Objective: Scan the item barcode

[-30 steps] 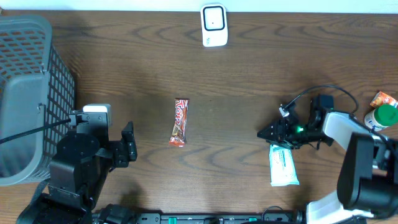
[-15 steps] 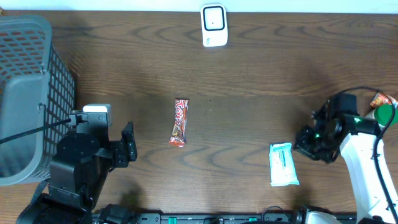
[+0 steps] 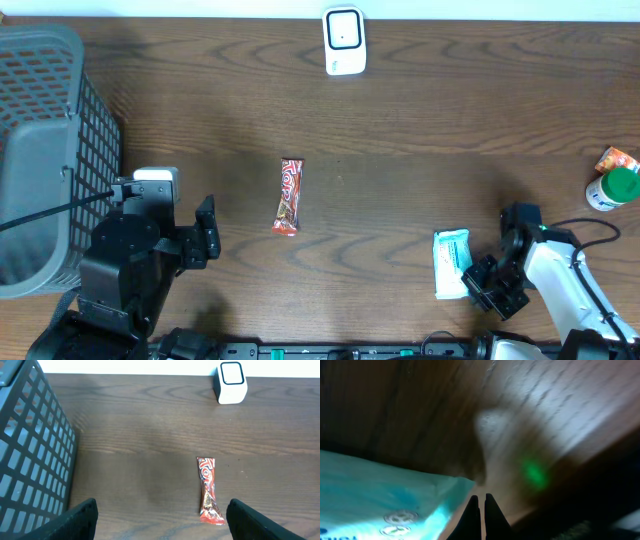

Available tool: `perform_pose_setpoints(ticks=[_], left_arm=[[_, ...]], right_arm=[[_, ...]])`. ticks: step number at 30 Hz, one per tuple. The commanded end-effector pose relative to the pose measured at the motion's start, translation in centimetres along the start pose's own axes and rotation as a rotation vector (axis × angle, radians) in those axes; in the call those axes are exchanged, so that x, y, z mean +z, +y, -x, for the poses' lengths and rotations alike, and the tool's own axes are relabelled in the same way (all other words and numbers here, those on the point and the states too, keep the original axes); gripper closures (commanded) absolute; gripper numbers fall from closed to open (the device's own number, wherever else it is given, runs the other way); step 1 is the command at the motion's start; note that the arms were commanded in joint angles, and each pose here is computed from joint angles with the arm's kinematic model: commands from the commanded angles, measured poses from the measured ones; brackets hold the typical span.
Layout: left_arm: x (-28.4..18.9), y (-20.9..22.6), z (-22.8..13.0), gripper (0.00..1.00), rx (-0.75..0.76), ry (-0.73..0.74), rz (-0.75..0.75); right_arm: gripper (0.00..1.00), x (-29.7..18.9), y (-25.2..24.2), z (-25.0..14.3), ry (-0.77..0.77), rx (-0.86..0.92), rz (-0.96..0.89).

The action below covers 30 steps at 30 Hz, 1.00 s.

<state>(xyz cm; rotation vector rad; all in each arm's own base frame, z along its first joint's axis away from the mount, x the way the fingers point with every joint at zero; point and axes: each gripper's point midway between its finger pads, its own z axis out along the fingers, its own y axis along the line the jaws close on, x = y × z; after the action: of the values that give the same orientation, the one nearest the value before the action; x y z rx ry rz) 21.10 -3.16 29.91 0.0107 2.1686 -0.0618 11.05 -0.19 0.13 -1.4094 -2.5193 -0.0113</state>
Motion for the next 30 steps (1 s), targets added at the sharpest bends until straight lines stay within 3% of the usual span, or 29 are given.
perform_pose_setpoints(ticks=[1, 4, 11, 14, 18, 20, 21, 22, 30], left_arm=[[-0.4, 0.2, 0.5, 0.17, -0.001, -0.017, 0.006], [-0.4, 0.2, 0.5, 0.17, -0.001, -0.017, 0.006], [-0.4, 0.2, 0.5, 0.17, -0.001, -0.017, 0.006], [-0.4, 0.2, 0.5, 0.17, -0.001, -0.017, 0.006], [-0.4, 0.2, 0.5, 0.17, -0.001, -0.017, 0.006], [-0.4, 0.2, 0.5, 0.17, -0.001, -0.017, 0.006], [-0.4, 0.2, 0.5, 0.17, -0.001, -0.017, 0.006], [-0.4, 0.2, 0.5, 0.17, -0.001, -0.017, 0.006], [-0.4, 0.2, 0.5, 0.17, -0.001, -0.017, 0.006]], right_arm=[[0.99, 0.1, 1.9, -1.2, 0.068, 0.049, 0.09], [0.99, -0.3, 4.8, -1.4, 0.08, -0.002, 0.213], [0.99, -2.2, 12.2, 1.1, -0.139, -0.213, 0.455], [0.99, -4.0, 16.0, -0.3, -0.172, -0.389, 0.599], [0.98, -5.9, 17.7, -1.8, -0.168, -0.486, 0.665], [0.59, -7.4, 18.3, -1.8, -0.204, -0.547, 0.683], [0.12, -8.1, 18.6, -1.7, -0.231, -0.594, 0.696], [0.01, -8.8, 19.0, -1.8, -0.253, -0.651, 0.709], [0.01, -9.2, 19.3, 0.4, -0.334, -0.861, 0.716]])
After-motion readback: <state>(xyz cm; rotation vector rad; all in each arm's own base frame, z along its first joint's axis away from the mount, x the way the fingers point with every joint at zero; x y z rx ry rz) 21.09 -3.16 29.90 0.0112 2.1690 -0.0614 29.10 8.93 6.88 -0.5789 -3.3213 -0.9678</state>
